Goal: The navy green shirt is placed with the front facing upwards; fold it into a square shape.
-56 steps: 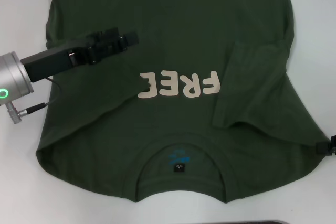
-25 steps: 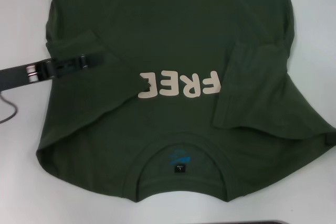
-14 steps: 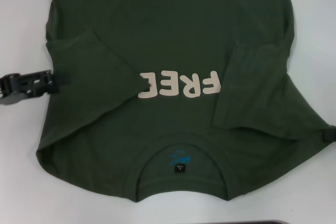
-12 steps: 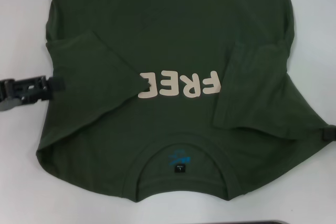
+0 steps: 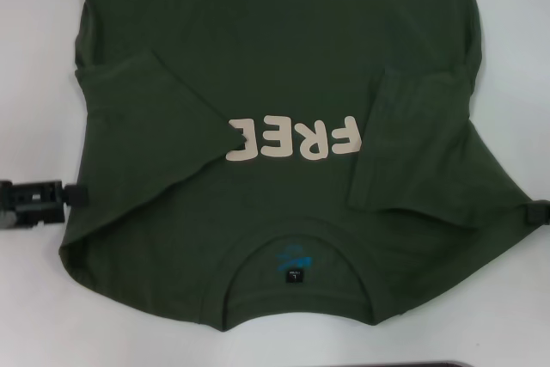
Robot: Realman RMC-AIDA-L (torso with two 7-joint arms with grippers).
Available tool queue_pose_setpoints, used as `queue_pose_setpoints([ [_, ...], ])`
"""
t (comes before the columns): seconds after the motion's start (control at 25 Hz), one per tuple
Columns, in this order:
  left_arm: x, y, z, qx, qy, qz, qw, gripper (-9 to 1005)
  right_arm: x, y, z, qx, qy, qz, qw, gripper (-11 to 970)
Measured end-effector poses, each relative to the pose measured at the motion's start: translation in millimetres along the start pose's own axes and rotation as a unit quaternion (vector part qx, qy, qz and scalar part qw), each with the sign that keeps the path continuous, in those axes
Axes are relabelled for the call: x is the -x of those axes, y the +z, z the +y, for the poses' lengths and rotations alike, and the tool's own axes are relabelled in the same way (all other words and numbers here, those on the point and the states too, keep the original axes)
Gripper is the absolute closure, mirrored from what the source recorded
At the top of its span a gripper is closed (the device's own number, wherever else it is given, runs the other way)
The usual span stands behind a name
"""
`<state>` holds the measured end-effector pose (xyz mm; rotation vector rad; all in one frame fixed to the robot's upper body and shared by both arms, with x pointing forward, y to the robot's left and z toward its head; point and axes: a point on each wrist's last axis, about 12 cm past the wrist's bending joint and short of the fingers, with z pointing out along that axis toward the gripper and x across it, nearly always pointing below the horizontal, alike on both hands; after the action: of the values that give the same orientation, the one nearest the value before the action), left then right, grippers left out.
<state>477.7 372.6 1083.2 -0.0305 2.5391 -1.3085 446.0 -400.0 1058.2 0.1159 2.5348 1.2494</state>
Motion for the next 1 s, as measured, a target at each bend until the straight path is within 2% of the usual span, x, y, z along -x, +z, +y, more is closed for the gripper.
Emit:
queue_pose_setpoints([
  [0.44, -7.3, -1.9, 7.8, 0.042, -0.029, 0.041, 0.998, 117, 3.9, 0.9, 1.5, -0.001, -0.003, 0.004, 1.0, 915],
  [1.0, -0.7, 5.6, 7.8, 0.062, -0.022, 0.066, 0.996, 123, 4.5, 1.5, 1.8, -0.001, -0.001, 0.003, 1.0, 916],
])
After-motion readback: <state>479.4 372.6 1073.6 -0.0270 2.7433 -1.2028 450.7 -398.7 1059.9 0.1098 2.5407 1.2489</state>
